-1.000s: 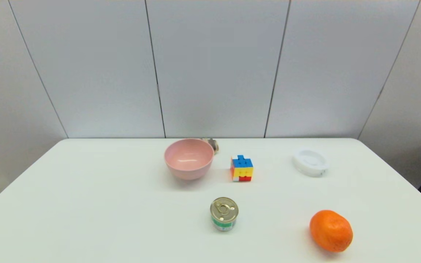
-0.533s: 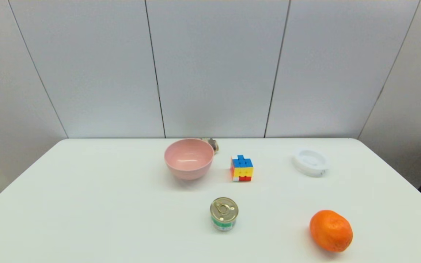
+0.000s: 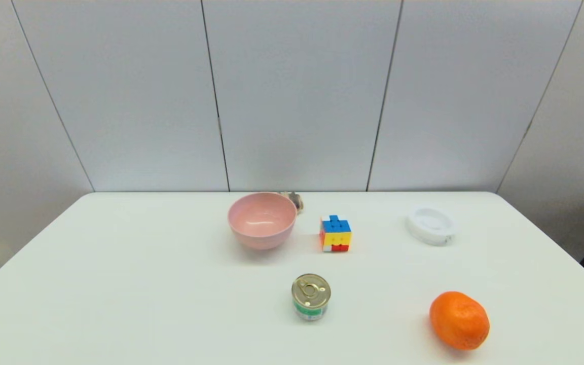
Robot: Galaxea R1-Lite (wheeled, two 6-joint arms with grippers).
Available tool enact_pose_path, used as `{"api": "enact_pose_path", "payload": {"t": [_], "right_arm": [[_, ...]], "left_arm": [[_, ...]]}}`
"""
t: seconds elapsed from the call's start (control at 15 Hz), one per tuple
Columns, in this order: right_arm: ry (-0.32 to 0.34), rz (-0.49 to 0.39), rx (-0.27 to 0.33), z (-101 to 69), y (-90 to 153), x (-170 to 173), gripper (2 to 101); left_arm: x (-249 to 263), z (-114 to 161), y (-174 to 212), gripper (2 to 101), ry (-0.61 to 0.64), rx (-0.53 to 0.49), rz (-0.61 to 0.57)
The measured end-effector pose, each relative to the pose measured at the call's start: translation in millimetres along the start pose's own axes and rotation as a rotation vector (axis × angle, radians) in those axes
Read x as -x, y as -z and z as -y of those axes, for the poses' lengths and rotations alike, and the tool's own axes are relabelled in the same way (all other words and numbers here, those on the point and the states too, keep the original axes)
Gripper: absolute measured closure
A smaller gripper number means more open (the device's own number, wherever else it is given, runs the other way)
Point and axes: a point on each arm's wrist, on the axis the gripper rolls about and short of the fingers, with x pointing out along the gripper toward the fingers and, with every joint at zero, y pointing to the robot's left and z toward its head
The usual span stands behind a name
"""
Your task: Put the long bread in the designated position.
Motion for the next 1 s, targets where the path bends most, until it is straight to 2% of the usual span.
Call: {"api": "enact_pose_path", "payload": {"t": [0.13,1.0], "right_arm": [[0.000,0.000,0.000,0.0,0.0,0.0,4.3],[-0.003,0.000,0.015,-0.1,-0.3,0.1,4.3]], "left_arm": [[0.0,-0.3,-0.1,5.4,-0.014,0.037,0.002],[-0.1,-0.3,-0.2,5.4,-0.014,0.039,0.001]]}}
